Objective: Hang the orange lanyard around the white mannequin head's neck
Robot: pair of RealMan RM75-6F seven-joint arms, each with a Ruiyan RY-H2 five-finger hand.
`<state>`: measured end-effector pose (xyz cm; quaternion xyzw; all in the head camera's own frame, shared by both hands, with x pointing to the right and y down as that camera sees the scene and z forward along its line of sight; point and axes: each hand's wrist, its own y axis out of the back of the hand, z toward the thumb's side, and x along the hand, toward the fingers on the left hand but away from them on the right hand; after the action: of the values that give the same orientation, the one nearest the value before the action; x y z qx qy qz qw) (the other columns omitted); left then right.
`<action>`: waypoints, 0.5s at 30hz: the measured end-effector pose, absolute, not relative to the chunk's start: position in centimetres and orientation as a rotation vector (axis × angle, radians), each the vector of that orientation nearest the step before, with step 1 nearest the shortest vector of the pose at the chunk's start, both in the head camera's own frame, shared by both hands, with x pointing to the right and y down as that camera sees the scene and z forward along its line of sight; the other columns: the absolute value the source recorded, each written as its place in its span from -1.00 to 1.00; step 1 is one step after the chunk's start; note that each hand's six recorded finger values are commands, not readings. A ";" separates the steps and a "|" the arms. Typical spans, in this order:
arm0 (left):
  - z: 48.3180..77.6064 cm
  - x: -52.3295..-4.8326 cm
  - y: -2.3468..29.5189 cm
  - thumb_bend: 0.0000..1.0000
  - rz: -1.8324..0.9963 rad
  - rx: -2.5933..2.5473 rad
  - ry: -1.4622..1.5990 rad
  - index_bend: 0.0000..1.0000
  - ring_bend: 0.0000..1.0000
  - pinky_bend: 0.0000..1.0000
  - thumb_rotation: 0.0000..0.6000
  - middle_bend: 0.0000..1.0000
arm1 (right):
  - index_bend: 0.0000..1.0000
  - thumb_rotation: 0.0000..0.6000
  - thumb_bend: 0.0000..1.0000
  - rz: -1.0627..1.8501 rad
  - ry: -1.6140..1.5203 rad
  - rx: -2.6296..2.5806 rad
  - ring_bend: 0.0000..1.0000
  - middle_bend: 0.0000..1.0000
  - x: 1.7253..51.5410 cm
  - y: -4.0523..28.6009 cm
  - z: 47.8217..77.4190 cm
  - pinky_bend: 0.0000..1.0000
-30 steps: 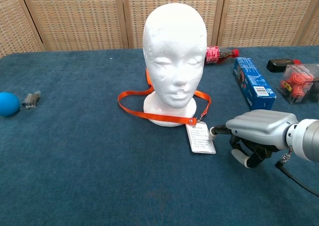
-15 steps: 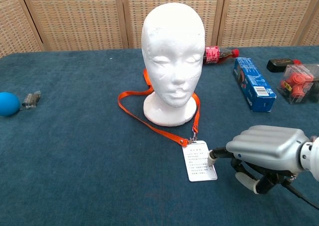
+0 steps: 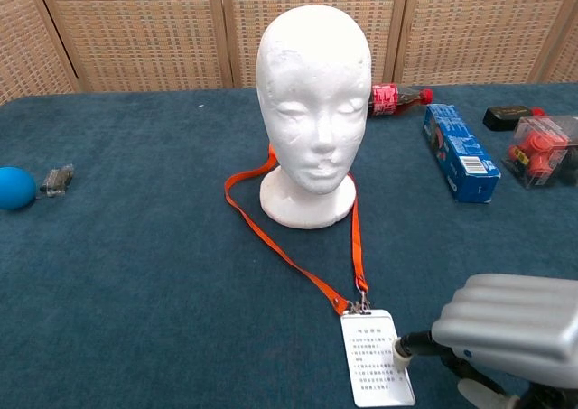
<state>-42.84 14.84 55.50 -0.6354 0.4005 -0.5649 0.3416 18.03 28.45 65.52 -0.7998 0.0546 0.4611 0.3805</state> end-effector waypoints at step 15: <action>55.6 -42.7 15.1 -0.98 -1.477 -1.635 1.024 -1.00 -1.00 -1.00 1.00 -1.00 | -0.49 1.00 0.64 0.985 0.025 -2.027 0.39 0.46 17.2 27.3 61.4 0.74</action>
<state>-42.65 15.10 55.61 -0.6307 0.3952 -0.5698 0.3484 17.18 27.31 61.38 -0.8122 0.0098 0.3948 0.4293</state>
